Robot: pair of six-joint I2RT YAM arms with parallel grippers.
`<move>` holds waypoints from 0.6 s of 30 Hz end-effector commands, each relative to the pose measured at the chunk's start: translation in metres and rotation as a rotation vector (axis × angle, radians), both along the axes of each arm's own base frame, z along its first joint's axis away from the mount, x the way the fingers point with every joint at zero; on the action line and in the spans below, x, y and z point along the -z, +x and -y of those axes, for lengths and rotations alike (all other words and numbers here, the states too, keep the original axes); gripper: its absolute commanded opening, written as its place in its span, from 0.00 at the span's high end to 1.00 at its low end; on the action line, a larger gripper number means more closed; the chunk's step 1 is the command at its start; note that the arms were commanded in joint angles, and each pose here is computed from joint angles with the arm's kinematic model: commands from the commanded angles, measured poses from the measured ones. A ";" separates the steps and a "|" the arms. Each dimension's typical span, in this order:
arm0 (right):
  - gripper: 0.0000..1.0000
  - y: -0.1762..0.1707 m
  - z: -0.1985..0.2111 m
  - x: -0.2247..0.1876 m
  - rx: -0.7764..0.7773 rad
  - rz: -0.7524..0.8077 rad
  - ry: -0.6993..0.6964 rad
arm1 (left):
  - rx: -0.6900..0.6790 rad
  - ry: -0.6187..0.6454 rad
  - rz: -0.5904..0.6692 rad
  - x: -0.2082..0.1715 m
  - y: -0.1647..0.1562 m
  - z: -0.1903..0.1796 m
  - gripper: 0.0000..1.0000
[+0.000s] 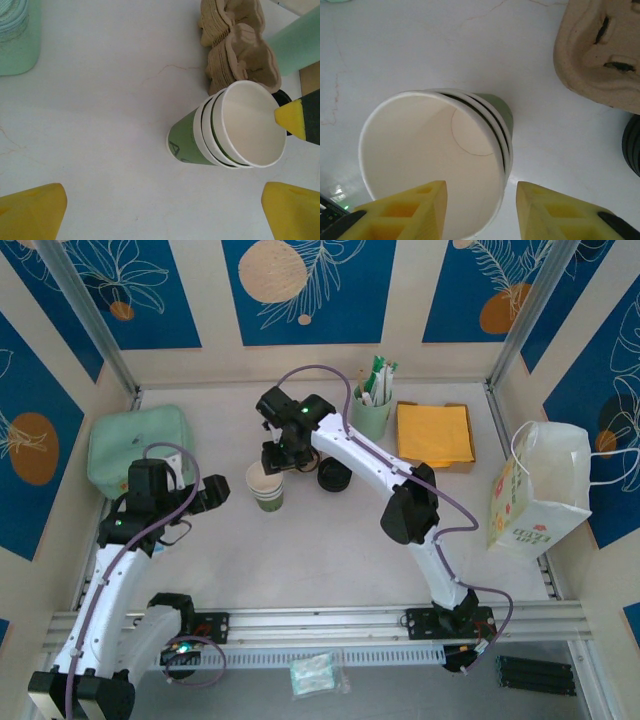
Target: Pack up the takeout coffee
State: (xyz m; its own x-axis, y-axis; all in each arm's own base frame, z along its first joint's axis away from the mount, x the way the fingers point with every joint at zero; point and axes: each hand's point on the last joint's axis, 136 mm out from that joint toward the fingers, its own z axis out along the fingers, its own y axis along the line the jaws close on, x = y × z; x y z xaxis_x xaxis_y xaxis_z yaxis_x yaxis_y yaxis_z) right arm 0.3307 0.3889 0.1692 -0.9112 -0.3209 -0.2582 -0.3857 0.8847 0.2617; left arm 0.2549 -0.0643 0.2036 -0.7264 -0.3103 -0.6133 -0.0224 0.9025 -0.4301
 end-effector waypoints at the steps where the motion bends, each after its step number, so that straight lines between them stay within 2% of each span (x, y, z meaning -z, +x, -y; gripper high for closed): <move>1: 0.60 0.004 0.005 0.002 0.026 -0.008 -0.020 | 0.014 -0.030 0.023 -0.013 0.000 0.006 0.01; 10: 0.76 0.005 -0.002 0.006 0.016 -0.023 0.001 | 0.015 -0.041 0.023 -0.013 0.001 0.007 0.00; 15: 0.78 0.006 -0.006 0.007 0.013 -0.029 0.015 | 0.013 -0.050 0.018 -0.011 0.001 0.008 0.01; 18: 0.84 0.006 -0.008 0.006 0.011 -0.028 0.021 | 0.012 -0.051 0.018 -0.010 0.000 0.008 0.01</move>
State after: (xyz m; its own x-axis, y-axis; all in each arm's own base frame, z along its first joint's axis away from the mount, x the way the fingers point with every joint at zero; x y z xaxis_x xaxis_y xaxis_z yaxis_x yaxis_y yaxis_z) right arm 0.3375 0.3923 0.1579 -0.9182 -0.3116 -0.2444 -0.3718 0.8909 0.2608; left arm 0.2544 -0.0666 0.2041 -0.7293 -0.3254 -0.6019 -0.0268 0.8926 -0.4501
